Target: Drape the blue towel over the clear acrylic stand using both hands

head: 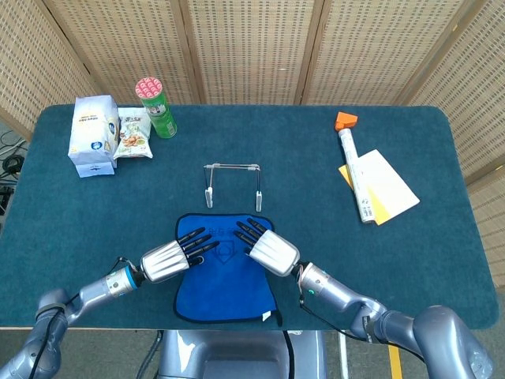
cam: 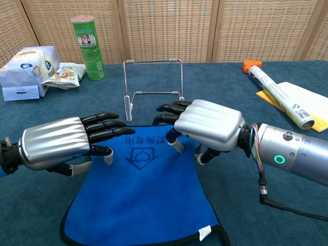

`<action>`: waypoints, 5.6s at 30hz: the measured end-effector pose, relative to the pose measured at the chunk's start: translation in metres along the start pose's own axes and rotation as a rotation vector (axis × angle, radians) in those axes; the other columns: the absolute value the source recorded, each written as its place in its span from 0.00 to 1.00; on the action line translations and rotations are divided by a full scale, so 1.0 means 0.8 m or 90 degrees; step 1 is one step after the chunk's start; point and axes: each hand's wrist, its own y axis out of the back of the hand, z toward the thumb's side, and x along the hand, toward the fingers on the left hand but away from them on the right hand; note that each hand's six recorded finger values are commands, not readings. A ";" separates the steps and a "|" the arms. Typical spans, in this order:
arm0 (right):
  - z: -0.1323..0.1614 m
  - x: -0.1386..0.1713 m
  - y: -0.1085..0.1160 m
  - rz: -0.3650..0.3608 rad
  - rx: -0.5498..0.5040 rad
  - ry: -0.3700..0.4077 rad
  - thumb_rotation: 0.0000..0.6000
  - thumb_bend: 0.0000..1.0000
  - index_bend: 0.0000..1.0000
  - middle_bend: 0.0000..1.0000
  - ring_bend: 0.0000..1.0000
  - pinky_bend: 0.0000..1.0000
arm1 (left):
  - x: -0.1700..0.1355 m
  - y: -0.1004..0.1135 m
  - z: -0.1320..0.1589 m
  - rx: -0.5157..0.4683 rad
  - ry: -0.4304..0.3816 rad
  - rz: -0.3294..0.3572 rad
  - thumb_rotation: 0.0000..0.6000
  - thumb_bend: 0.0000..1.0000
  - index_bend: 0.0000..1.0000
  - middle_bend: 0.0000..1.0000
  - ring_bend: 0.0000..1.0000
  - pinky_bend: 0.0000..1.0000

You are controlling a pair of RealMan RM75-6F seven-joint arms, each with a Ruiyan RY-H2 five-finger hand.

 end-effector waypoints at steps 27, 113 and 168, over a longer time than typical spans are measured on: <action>-0.013 0.006 0.020 -0.043 -0.033 -0.033 1.00 0.43 0.63 0.17 0.01 0.13 | -0.003 0.024 -0.016 -0.047 0.078 0.078 1.00 0.50 0.70 0.00 0.00 0.00; -0.166 -0.081 0.241 -0.230 -0.225 -0.368 1.00 0.47 0.63 0.17 0.01 0.13 | 0.135 0.238 -0.171 -0.055 0.302 0.355 1.00 0.50 0.72 0.00 0.00 0.00; -0.213 -0.086 0.124 -0.131 -0.233 -0.432 1.00 0.47 0.63 0.17 0.01 0.13 | 0.091 0.102 -0.220 -0.263 0.485 0.266 1.00 0.50 0.72 0.00 0.00 0.00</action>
